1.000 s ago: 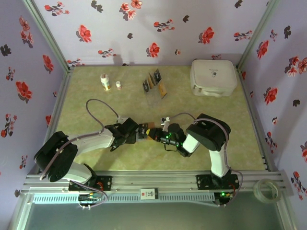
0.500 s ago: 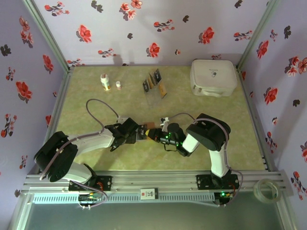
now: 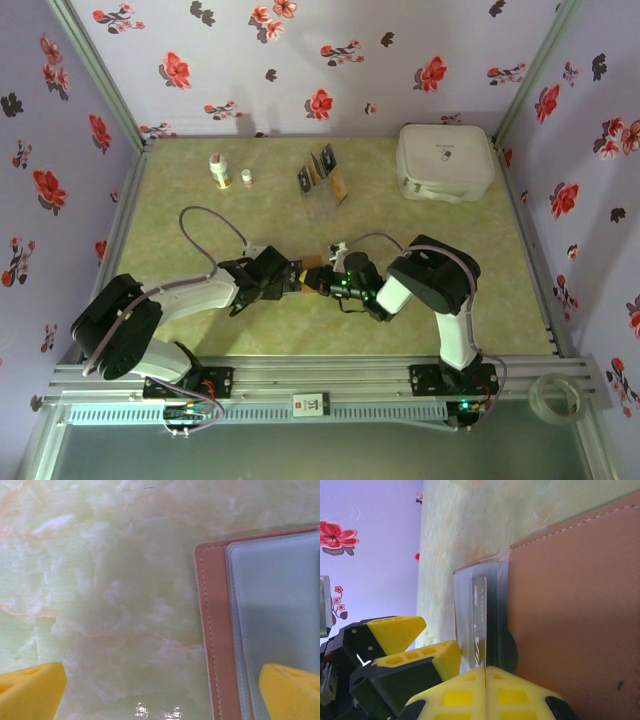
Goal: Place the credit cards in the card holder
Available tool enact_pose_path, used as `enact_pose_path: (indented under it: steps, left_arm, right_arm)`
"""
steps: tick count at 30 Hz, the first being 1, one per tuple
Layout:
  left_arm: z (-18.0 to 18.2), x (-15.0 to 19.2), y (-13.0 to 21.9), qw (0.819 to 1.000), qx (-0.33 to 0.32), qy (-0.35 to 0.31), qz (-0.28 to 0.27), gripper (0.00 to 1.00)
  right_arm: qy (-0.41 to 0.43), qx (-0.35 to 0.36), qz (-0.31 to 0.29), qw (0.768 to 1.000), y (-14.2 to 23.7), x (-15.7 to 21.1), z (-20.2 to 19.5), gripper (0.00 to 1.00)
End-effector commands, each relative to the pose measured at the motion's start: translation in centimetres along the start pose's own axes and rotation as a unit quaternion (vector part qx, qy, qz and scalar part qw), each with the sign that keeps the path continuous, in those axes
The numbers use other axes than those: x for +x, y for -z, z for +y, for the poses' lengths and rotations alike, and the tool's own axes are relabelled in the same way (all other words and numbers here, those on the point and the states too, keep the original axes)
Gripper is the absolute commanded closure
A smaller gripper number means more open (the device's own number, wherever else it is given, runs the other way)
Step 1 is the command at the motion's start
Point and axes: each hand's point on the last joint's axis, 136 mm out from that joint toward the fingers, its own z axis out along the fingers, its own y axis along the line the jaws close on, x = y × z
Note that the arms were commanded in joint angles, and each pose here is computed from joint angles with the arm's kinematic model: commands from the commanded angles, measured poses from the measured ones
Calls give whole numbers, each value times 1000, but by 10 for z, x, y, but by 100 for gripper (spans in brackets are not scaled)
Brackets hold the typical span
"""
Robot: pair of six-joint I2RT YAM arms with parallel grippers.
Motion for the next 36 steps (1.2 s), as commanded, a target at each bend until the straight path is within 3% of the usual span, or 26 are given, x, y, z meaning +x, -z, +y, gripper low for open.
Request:
enact_pose_path:
  steps: [1,3,9,18,23,25,28,33,36]
  left_arm:
    - [9,9,0,1000,-21,-9,9,0]
    - [8,1,5,1000,-17,-6,2,0]
    - [19,-16,15,999,-2,47,-9,0]
    - [41,-15,7,995,-2,103,9,0]
    - [39,-10,3,994,3,106,19,0]
    - [39,-7,2,994,3,108,23,0]
    - [41,0,1,993,0,111,31,0]
    - [46,16,-2,992,-9,121,44,0]
    - [47,22,-4,991,-13,122,50,0]
  right_arm:
    - [-20,42,30,998,-1,13,-25,86]
    - [-16,48,30,998,1,11,-24,75]
    - [16,79,35,996,4,4,-15,59]
    - [86,142,51,985,11,-14,12,36]
    - [117,168,53,977,19,-23,22,35]
    - [132,183,57,972,21,-26,24,37]
    - [164,233,66,956,27,-33,18,47]
    - [203,301,99,926,27,-42,3,79]
    - [211,311,111,920,22,-43,-4,90]
